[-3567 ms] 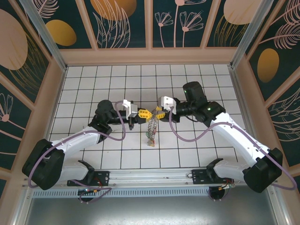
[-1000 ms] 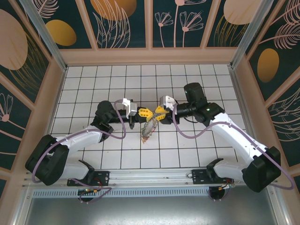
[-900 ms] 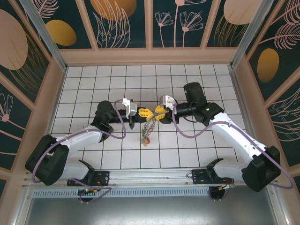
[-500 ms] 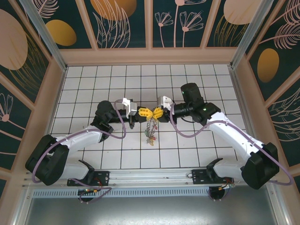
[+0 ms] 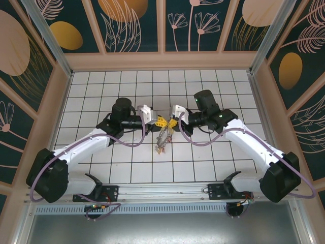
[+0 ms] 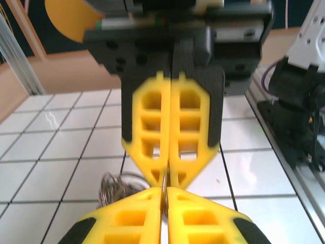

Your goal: Put the keys on the keyring

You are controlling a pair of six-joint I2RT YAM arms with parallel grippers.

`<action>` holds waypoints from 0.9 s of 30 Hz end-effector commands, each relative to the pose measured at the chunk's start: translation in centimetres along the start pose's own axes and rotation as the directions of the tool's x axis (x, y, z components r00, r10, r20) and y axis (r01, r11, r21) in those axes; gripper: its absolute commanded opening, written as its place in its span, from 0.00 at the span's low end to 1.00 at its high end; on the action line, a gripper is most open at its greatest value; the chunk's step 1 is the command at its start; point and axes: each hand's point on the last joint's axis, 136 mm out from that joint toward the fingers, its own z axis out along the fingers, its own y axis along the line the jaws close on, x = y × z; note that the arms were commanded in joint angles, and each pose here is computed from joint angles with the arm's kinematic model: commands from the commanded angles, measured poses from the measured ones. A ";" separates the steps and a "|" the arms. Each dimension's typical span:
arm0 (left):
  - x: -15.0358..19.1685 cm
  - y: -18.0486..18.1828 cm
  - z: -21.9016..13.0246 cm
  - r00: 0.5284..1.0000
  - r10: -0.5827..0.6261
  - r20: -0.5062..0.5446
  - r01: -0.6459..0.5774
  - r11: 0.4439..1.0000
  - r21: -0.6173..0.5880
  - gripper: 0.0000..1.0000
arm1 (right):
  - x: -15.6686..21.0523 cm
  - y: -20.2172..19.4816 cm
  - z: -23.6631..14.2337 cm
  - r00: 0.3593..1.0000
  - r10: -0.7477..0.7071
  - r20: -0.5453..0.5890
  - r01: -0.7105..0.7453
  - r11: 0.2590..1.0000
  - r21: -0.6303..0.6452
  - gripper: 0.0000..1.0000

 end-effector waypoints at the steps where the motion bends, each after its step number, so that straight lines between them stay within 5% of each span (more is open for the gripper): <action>1: 2.0 -0.3 -0.2 0.995 0.025 -0.098 -0.025 1.000 0.002 0.12 | -1.0 0.0 -0.5 0.999 -0.037 -0.013 0.037 0.999 -0.006 0.00; 27: -0.7 -0.6 0.1 0.999 0.046 -0.012 -0.045 0.997 0.070 0.21 | -0.5 -0.3 0.7 0.998 -0.048 -0.045 0.047 0.999 -0.023 0.00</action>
